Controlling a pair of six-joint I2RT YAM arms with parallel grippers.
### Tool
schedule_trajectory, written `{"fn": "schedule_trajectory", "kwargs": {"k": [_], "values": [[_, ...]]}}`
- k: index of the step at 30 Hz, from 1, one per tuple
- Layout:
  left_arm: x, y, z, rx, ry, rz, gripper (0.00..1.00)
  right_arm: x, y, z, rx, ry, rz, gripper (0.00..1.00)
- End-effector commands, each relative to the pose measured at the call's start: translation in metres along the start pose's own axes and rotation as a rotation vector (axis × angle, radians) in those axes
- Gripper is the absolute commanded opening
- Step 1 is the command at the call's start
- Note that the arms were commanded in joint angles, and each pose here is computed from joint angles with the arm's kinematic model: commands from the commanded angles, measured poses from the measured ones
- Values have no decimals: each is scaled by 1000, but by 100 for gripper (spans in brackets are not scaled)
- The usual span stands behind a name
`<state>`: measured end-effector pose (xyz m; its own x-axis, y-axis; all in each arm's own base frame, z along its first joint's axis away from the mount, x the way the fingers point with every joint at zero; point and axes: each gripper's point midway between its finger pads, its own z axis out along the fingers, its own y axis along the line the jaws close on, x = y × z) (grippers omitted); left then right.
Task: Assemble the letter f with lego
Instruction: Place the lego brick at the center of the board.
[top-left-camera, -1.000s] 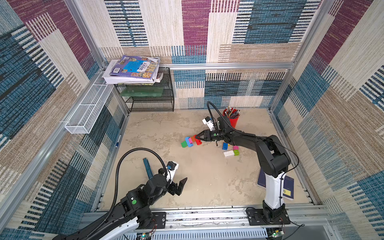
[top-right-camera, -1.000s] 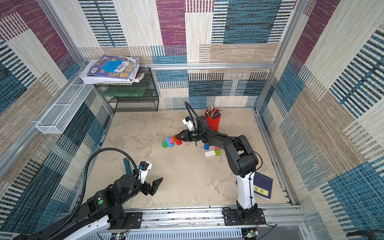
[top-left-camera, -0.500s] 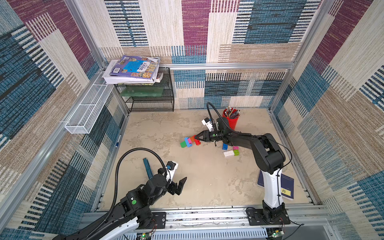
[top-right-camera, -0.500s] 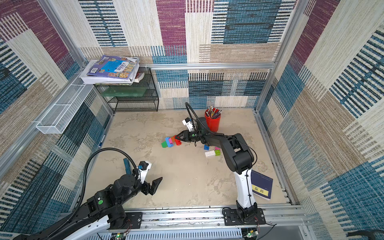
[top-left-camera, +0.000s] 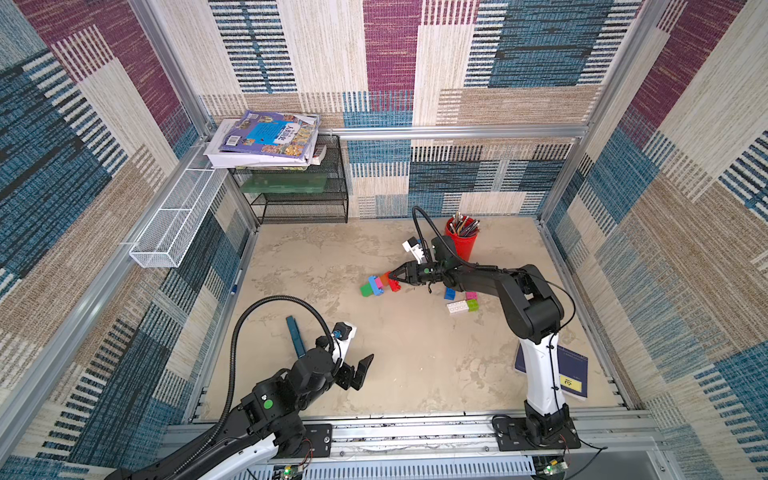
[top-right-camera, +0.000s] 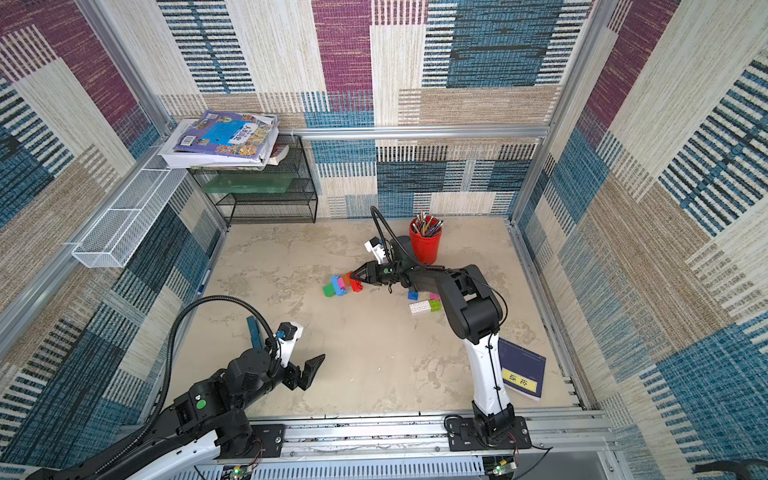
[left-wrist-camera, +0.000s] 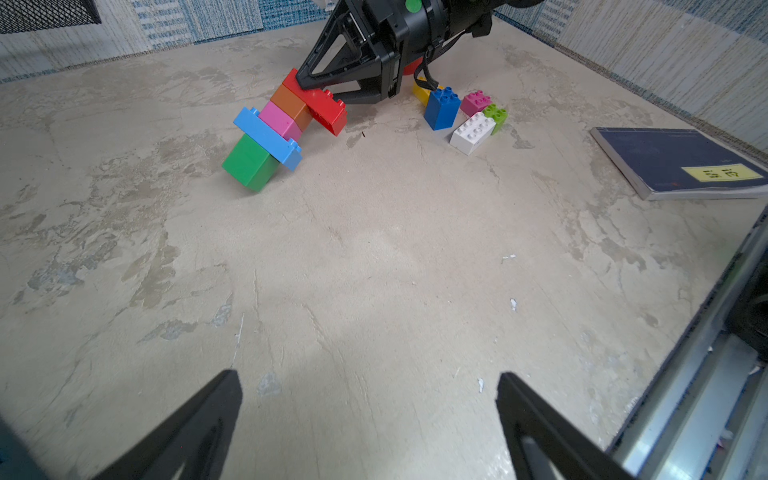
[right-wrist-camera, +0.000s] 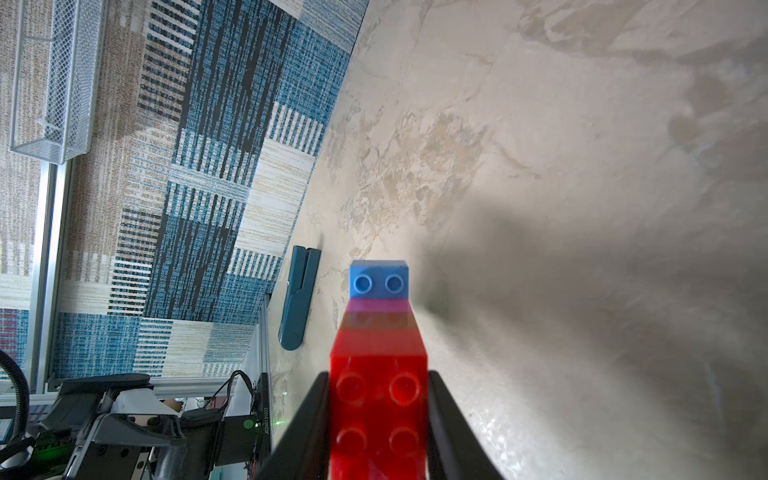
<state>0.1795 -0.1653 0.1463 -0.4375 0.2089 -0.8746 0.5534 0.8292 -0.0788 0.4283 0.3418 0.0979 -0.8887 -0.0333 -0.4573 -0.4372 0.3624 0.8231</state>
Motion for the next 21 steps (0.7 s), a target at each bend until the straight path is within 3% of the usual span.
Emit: {"fn": "schedule_trajectory", "kwargs": {"k": [1,21], "values": [[-3,0,0,0,-12,-17,99,-5,4,1,-26,-9,-26,32],[-3,-1,0,1,-11,-17,99,1,-10,5,-16,7,14,39]]}}
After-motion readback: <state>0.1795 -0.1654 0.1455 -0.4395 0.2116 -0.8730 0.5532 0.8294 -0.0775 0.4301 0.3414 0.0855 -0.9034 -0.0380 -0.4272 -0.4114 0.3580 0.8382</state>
